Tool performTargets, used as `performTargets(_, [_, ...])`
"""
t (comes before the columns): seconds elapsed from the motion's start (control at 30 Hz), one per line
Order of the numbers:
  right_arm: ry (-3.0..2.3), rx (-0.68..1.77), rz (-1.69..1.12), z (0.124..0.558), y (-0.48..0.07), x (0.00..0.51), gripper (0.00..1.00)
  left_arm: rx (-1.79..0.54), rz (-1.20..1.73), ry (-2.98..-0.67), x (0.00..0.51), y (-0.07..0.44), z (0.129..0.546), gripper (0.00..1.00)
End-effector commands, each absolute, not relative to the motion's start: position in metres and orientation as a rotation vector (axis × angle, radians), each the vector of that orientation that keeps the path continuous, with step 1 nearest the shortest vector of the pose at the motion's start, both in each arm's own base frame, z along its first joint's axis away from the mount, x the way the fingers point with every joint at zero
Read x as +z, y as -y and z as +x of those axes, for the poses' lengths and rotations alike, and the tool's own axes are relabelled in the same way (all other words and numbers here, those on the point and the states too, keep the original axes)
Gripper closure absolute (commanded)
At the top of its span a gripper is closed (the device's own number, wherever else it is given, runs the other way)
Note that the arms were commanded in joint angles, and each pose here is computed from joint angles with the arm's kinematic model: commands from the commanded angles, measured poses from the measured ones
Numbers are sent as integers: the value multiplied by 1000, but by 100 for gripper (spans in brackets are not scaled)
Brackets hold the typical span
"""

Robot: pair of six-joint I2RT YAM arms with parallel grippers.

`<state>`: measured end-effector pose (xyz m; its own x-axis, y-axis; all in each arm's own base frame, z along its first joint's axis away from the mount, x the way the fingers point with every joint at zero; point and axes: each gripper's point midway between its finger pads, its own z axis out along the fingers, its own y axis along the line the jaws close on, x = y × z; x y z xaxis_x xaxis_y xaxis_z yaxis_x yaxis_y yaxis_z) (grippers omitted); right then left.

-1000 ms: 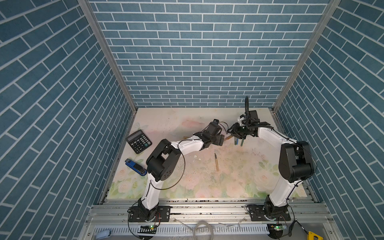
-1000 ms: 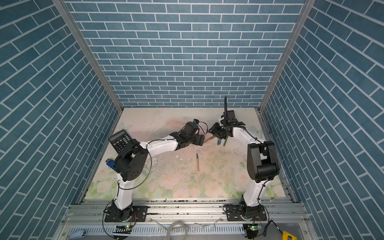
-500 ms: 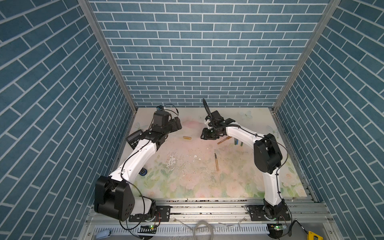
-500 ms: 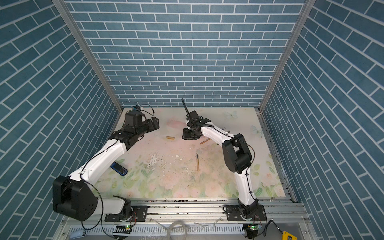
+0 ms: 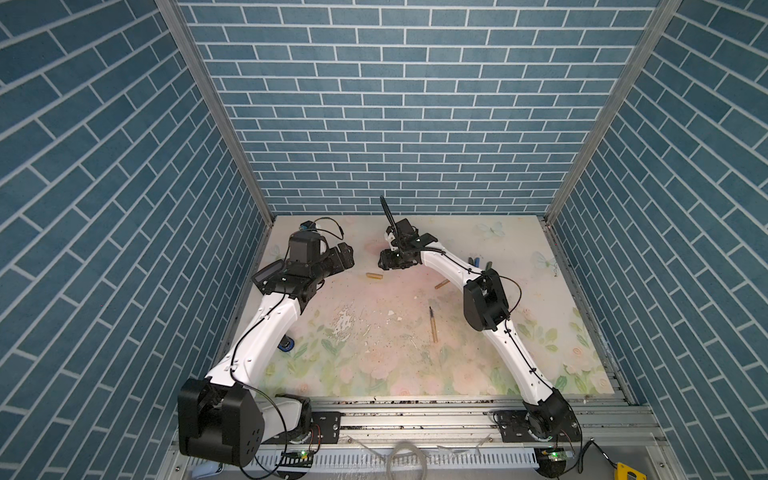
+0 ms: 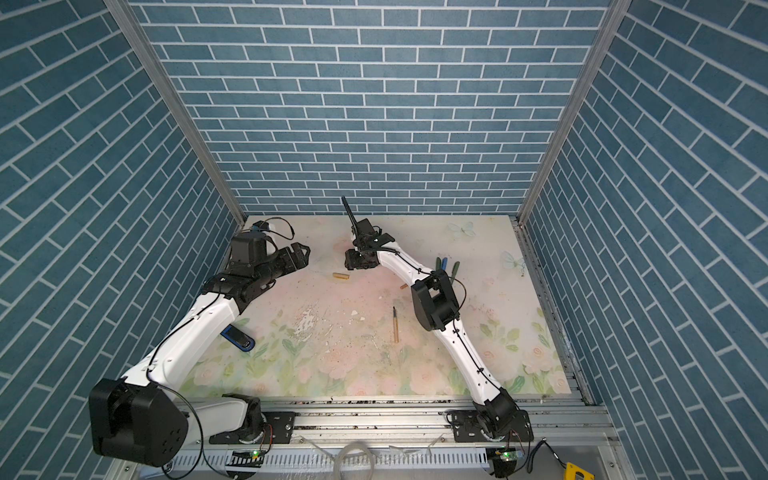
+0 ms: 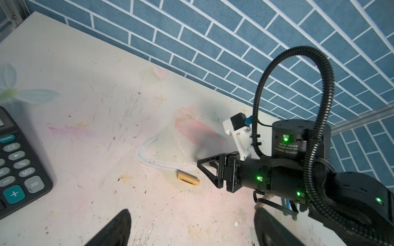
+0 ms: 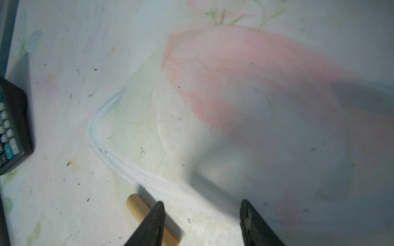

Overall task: Insert the pens into the pen caps
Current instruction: 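Move the right gripper to the small tan cap and grasp it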

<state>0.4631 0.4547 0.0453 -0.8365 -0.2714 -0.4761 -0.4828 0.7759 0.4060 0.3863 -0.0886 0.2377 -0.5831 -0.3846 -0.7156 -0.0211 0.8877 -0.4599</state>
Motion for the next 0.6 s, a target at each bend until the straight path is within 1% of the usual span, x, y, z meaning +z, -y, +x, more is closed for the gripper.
performTargets(0.0, [-2563, 865, -733, 442, -473, 45, 41, -545, -271, -2133, 245, 91, 386, 9])
performTargets(0.03, [-2563, 899, -769, 435, -478, 44, 42, -546, -275, -2131, 246, 90, 386, 9])
performTargets(0.1, [-2573, 859, -825, 425, -479, 37, 42, -551, -274, -2126, 246, 90, 386, 9])
performTargets(0.2, [-2623, 820, -854, 416, -475, 22, 45, -564, -271, -2128, 245, 91, 387, 9])
performTargets(0.3, [-2664, 759, -897, 405, -470, 10, 50, -581, -271, -2134, 243, 93, 388, 9])
performTargets(0.4, [-2663, 724, -976, 391, -472, 6, 52, -588, -275, -2137, 241, 94, 389, 9])
performTargets(0.5, [-2654, 619, -1045, 382, -471, 1, 53, -587, -278, -2137, 242, 93, 389, 9])
performTargets(0.57, [-2651, 533, -1052, 383, -468, -3, 56, -587, -280, -2137, 242, 92, 389, 9])
